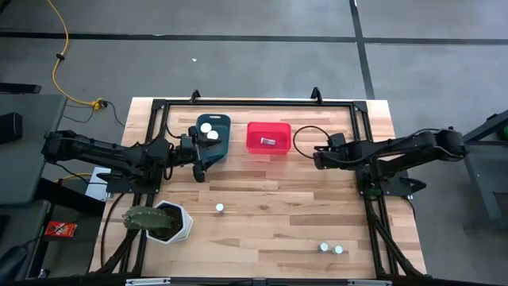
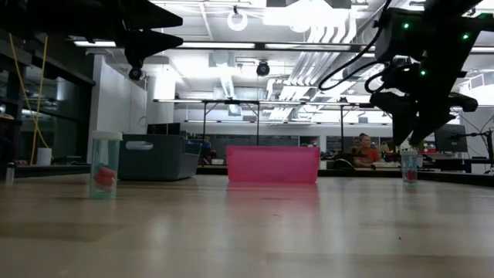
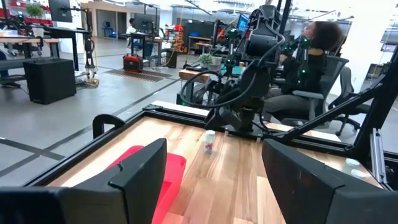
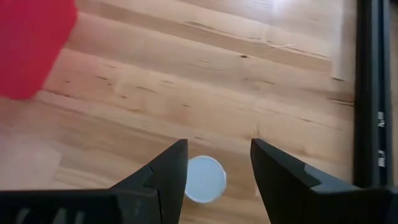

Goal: Pick and place medicine bottles into bin by pill shape (circle, oval)
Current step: Put the top right blue capsule bottle into the blue bin

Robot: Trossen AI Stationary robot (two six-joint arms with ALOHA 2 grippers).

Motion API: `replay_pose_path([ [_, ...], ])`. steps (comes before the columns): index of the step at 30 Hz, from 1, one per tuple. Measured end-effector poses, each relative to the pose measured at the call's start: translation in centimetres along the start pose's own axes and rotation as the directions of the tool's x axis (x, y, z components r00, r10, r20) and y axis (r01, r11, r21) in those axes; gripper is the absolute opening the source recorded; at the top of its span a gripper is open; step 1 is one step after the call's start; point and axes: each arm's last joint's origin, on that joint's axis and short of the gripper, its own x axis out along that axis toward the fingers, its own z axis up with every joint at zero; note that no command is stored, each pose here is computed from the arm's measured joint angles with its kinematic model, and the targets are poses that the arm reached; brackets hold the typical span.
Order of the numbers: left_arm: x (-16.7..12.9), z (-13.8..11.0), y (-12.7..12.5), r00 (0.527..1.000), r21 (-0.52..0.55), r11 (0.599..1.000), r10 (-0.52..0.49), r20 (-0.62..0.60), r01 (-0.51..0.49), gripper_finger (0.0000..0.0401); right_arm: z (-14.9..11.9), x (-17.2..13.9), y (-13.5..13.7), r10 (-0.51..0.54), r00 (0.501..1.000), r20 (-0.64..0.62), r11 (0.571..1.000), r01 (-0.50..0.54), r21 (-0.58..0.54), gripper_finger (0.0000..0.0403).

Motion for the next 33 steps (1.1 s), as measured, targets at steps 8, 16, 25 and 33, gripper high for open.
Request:
replay_pose_path([
  [8,0.0,0.0,0.0,1.0,0.0,1.0,0.0,0.0,0.0,0.0252,-0.2,0.7,0.1,0.033,0.999,-0.024,0.999,-0.033,0.004,0.017],
  [16,0.0,0.0,0.0,1.0,-0.001,1.0,-0.001,0.0,0.001,0.0252,-0.3,1.2,-0.1,0.033,0.999,-0.042,0.999,-0.032,0.015,0.017],
  [25,0.0,0.0,0.0,1.0,0.0,1.0,-0.001,0.0,0.001,0.0252,-0.4,1.2,0.0,0.063,0.993,-0.104,0.998,-0.062,0.013,0.017],
  [33,0.0,0.0,0.0,1.0,0.0,1.0,-0.001,0.0,0.001,0.0252,-0.4,1.2,0.0,0.063,0.993,-0.105,0.998,-0.062,0.011,0.017],
])
